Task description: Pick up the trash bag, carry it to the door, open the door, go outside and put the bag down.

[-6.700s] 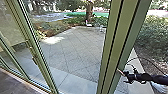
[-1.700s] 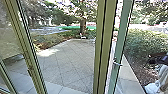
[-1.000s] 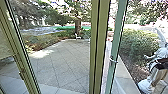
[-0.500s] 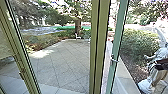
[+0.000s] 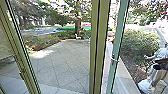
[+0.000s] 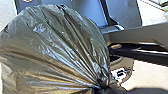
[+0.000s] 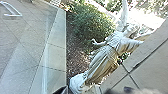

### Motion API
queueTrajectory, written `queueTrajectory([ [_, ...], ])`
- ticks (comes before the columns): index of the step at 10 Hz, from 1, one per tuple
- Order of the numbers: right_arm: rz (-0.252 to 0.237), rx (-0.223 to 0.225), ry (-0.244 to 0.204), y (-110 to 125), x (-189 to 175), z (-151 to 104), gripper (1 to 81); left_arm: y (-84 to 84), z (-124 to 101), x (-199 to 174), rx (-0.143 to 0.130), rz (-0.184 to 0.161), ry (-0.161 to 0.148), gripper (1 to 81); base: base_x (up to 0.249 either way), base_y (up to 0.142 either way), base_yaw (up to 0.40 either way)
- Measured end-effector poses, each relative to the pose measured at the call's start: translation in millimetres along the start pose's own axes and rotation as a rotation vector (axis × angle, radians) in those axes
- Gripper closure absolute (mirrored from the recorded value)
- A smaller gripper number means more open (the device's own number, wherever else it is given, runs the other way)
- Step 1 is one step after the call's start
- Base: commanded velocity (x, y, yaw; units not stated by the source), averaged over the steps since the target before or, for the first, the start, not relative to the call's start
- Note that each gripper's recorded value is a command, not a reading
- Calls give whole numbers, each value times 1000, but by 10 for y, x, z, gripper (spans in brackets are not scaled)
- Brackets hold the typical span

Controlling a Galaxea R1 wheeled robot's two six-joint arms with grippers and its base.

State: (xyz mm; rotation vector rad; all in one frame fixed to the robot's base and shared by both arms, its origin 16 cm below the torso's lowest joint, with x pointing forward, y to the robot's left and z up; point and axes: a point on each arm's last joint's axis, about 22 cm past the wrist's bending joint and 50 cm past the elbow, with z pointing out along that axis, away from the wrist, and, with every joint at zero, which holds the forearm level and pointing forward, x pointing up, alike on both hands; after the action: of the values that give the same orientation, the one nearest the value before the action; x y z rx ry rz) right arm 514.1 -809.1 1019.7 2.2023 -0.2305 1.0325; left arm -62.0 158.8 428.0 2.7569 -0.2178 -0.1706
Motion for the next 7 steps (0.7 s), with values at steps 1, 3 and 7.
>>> queueTrajectory([
  [1, 0, -1, 20, 44, 8, 9, 10, 12, 2, 0, -2, 9, -5, 811, 0, 0, 0],
  [3, -57, -8, 85, 235, -25, -22, 10, -2, -7, 48, 1, 43, -21, 811, 0, 0, 0],
  [7, -101, -58, 101, 581, -107, -19, 10, -5, -9, 39, 1, 45, -26, 811, 0, 0, 0],
])
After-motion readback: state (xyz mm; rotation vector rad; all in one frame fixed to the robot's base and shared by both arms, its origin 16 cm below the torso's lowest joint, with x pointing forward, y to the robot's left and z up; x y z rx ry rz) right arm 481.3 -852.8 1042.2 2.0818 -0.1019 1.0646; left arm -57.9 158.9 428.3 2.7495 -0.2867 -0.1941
